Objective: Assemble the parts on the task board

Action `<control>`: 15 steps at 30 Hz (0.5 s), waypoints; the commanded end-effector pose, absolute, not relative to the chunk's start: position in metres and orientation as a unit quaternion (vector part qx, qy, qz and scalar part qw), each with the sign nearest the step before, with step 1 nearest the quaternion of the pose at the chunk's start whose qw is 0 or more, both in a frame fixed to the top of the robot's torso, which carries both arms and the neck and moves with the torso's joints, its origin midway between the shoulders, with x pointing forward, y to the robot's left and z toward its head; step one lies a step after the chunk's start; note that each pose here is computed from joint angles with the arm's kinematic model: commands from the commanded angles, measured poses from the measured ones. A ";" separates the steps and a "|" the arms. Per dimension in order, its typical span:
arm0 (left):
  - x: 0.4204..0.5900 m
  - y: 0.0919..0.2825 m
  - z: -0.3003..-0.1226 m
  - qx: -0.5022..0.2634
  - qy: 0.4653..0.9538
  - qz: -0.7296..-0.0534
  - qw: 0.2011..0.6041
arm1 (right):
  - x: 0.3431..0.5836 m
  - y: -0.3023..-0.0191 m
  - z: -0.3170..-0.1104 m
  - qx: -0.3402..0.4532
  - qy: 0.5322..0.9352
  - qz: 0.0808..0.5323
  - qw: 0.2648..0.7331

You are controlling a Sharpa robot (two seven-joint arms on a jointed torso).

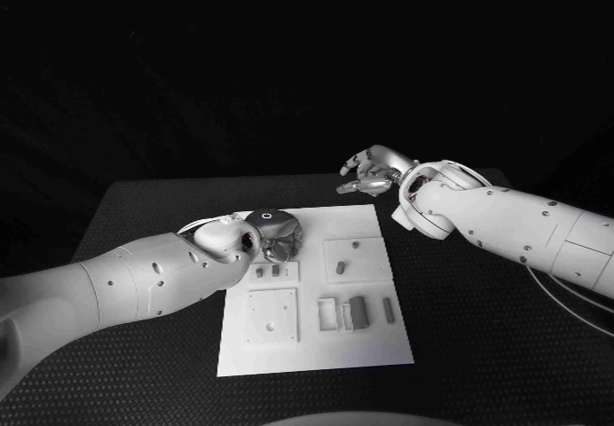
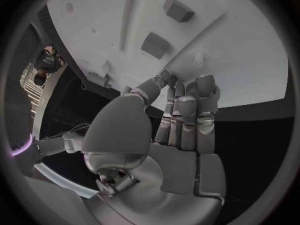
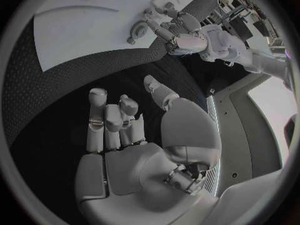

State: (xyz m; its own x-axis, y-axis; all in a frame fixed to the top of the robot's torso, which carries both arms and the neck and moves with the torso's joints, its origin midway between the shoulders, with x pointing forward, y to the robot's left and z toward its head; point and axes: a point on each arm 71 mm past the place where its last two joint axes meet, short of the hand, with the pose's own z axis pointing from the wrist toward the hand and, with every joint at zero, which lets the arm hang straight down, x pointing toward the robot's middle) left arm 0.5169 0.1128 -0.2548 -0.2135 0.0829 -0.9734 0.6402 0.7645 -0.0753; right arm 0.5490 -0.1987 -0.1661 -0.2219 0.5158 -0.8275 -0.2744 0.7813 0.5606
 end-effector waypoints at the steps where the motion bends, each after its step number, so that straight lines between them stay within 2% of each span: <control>1: 0.516 0.110 -0.256 0.254 0.741 -0.242 0.573 | 0.548 -0.197 -0.166 0.080 0.714 0.323 0.616; 15: 0.518 0.108 -0.257 0.253 0.740 -0.240 0.575 | 0.547 -0.195 -0.166 0.078 0.714 0.326 0.614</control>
